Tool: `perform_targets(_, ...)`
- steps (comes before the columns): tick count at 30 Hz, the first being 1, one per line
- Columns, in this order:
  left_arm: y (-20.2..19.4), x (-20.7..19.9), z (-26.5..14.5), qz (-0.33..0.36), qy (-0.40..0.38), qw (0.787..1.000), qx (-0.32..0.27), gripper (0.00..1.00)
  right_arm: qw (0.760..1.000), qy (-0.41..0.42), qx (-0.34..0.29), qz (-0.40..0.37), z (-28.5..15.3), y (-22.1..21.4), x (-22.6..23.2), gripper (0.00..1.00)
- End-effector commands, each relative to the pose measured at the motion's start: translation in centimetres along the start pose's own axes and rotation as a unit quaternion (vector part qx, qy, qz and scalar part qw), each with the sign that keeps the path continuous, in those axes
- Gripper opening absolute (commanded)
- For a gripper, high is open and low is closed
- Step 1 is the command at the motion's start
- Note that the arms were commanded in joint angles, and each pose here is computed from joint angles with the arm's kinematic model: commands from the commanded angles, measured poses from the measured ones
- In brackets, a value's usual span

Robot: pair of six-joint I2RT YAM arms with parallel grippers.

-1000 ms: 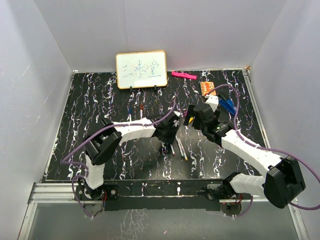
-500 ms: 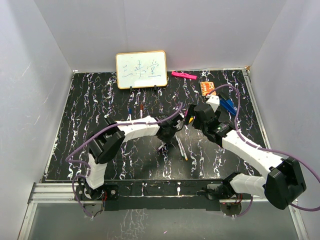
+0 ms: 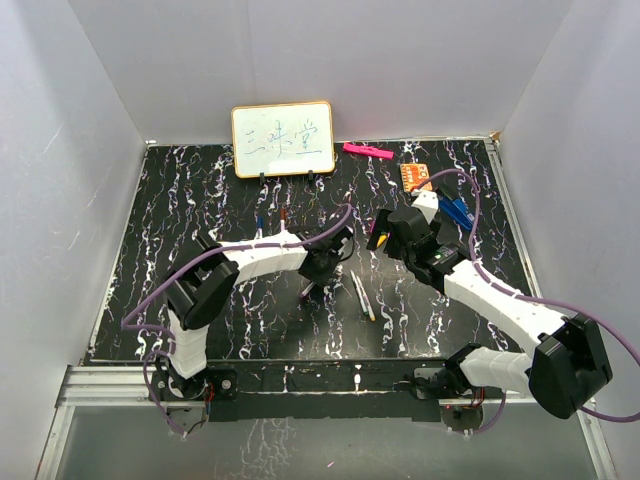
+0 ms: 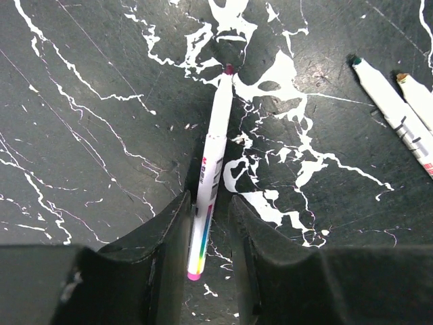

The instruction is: Insert the pens into the pen caps

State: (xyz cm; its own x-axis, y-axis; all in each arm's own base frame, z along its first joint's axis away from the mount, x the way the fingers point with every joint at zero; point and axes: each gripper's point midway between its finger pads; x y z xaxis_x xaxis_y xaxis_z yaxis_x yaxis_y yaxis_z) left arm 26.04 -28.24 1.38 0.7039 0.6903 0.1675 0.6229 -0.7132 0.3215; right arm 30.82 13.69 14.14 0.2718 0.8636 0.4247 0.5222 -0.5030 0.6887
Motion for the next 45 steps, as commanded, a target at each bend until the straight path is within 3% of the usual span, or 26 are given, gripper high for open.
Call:
perform_targets(1,-6.5,1.3,1.1,0.023,0.027,0.993,0.111,0.29,1.000,0.016,-0.006,0.016,0.1,0.5,0.9,0.98)
perform_targets(18,-8.0,1.5,1.3,0.014,-0.004,0.991,0.131,0.24,0.999,0.027,0.017,0.030,-0.2,0.2,1.8,0.98)
perform_targets(29,-9.9,0.5,1.9,0.040,-0.039,0.981,0.185,0.18,0.999,0.032,0.010,0.037,-0.6,0.6,2.1,0.98)
perform_targets(37,-11.0,0.0,2.7,0.032,-0.048,0.977,0.205,0.00,0.999,0.030,0.006,0.038,-0.5,0.7,2.0,0.98)
perform_targets(41,-10.9,0.1,3.1,0.024,-0.039,0.979,0.197,0.00,0.999,0.022,0.003,0.035,-0.3,0.7,1.6,0.98)
perform_targets(45,-9.2,0.6,2.5,0.004,-0.030,0.988,0.152,0.00,0.999,0.003,-0.012,0.040,-0.1,1.0,0.8,0.98)
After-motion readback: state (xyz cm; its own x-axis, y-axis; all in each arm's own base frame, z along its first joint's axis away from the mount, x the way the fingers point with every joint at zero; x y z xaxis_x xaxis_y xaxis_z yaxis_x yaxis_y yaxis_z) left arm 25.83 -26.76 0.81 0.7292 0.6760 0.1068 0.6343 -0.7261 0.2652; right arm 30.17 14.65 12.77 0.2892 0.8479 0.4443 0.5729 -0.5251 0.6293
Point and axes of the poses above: each gripper's point midway between its finger pads, its own z axis out along the fingers, its own x axis along the line the jaws close on, y = z × x, and after that the axes turned 14 degrees about z, right-handed
